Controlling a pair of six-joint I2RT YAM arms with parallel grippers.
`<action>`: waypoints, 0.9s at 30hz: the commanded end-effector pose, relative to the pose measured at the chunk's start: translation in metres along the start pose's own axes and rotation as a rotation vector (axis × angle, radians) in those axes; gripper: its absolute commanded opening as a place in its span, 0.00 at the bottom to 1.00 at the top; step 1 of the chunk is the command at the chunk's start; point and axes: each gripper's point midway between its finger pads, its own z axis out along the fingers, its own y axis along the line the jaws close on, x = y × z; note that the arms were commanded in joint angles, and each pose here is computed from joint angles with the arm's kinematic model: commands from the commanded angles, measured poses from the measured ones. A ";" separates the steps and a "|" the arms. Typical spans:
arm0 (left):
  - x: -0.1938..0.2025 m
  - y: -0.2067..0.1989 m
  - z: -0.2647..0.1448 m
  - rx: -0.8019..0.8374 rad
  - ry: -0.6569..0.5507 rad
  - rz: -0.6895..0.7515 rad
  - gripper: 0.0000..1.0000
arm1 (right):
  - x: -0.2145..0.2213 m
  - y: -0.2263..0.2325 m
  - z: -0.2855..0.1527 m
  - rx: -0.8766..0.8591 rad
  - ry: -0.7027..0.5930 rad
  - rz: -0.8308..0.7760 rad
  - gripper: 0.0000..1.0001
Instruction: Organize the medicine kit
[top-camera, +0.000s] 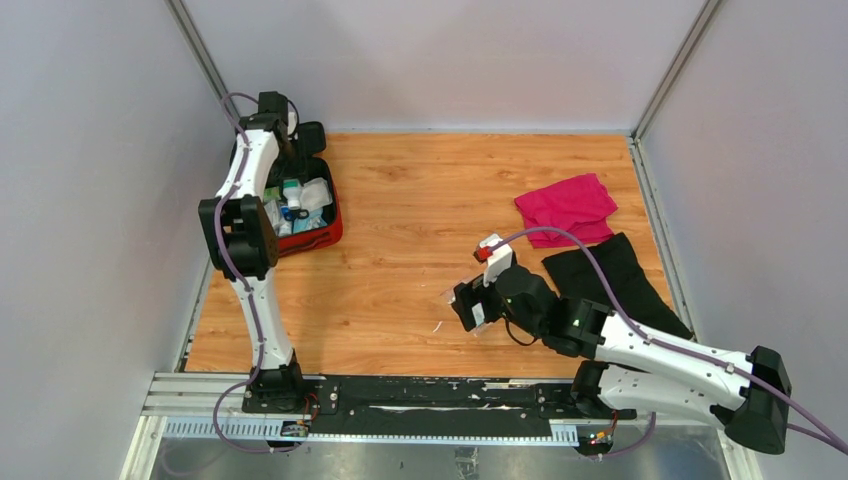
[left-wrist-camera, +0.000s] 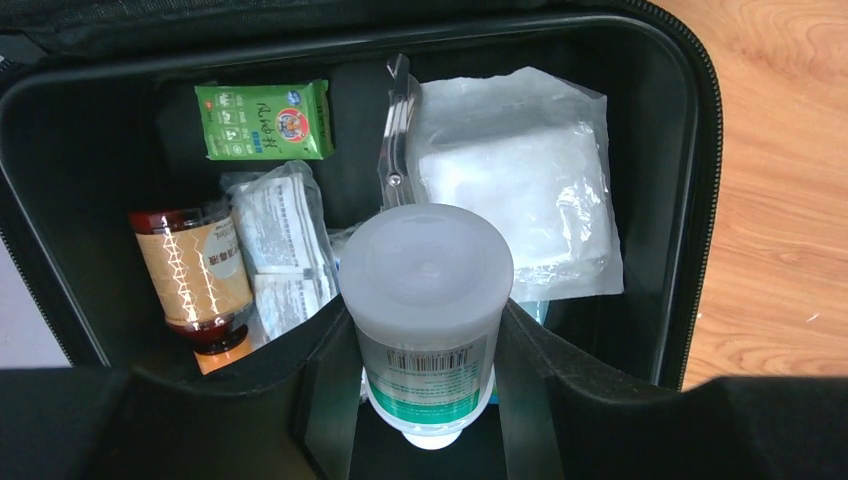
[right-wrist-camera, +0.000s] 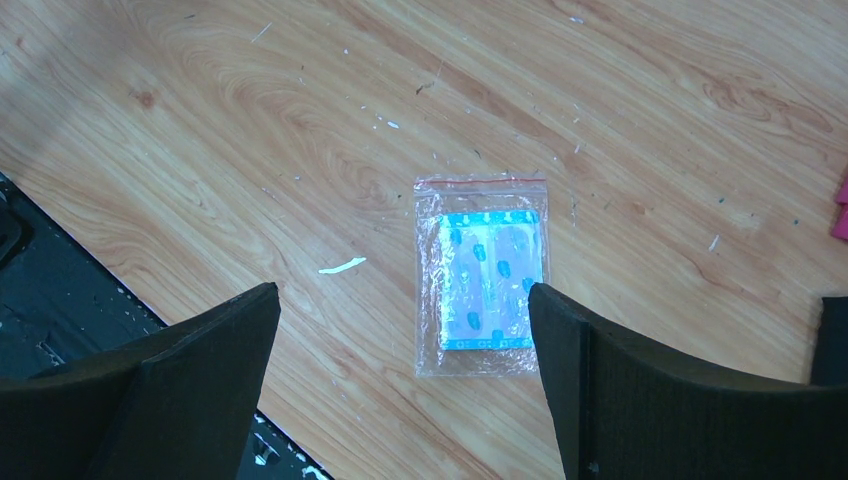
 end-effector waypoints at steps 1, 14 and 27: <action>-0.010 0.011 0.002 -0.042 -0.021 -0.008 0.00 | 0.014 -0.003 0.000 0.025 0.046 0.012 0.99; -0.023 0.026 -0.005 -0.091 -0.057 0.076 0.00 | 0.014 0.000 0.002 0.020 0.067 0.018 0.99; -0.030 0.020 0.001 -0.062 -0.154 0.344 0.00 | 0.016 -0.002 -0.005 0.022 0.081 0.015 0.99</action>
